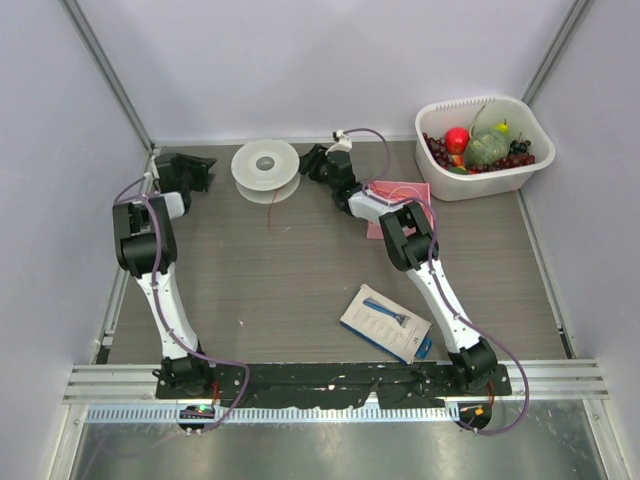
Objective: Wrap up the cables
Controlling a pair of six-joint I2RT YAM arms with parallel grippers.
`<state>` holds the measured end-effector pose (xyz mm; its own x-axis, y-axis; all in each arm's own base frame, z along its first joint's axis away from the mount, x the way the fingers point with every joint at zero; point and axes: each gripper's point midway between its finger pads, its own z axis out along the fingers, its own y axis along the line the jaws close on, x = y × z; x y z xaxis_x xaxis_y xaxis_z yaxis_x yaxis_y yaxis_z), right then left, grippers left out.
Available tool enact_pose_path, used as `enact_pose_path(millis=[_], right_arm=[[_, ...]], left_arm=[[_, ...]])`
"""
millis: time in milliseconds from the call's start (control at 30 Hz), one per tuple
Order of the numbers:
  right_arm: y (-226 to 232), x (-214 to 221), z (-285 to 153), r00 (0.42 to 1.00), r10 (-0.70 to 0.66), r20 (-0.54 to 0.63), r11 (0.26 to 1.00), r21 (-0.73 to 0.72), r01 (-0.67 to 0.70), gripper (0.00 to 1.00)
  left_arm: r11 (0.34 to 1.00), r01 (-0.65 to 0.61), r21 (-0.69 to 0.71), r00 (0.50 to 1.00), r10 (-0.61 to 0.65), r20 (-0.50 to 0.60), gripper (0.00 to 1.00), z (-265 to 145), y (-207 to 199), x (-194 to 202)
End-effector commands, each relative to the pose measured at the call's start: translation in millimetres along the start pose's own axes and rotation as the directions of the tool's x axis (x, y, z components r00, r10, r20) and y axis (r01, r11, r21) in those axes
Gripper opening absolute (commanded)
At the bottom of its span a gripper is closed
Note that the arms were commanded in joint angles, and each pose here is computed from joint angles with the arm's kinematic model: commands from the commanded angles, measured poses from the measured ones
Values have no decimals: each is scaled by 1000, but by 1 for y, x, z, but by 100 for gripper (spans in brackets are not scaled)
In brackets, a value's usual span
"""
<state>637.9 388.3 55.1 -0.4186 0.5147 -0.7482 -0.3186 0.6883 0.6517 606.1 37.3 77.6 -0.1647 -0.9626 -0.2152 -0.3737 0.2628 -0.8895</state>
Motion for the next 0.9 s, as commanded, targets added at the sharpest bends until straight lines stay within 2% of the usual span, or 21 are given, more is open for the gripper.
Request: enact_pose_path(millis=[0, 200, 333, 533, 567, 767, 867], right_arm=[[35, -68, -7, 991, -39, 127, 999, 19, 37, 59], [26, -87, -13, 981, -123, 153, 987, 120, 105, 58], [35, -105, -17, 972, -152, 181, 983, 126, 131, 59], [59, -140, -28, 951, -203, 233, 976, 120, 179, 59], [63, -144, -30, 948, -214, 236, 975, 117, 191, 59], [95, -186, -66, 913, -311, 264, 950, 98, 295, 67], [121, -220, -95, 886, -358, 294, 933, 83, 349, 72]], left_arm=[[994, -67, 81, 997, 63, 54, 54, -20, -44, -16], [991, -119, 66, 990, 113, 88, 55, -24, -46, -24], [985, -160, 59, 983, 153, 104, 56, -31, -52, -30], [946, -322, 28, 940, 316, 129, 59, -52, -70, -42], [932, -361, 26, 926, 355, 131, 62, -57, -77, -43], [837, -545, 45, 839, 544, 24, 99, -102, -114, -33], [745, -667, 20, 744, 667, -36, 100, -126, -126, -25]])
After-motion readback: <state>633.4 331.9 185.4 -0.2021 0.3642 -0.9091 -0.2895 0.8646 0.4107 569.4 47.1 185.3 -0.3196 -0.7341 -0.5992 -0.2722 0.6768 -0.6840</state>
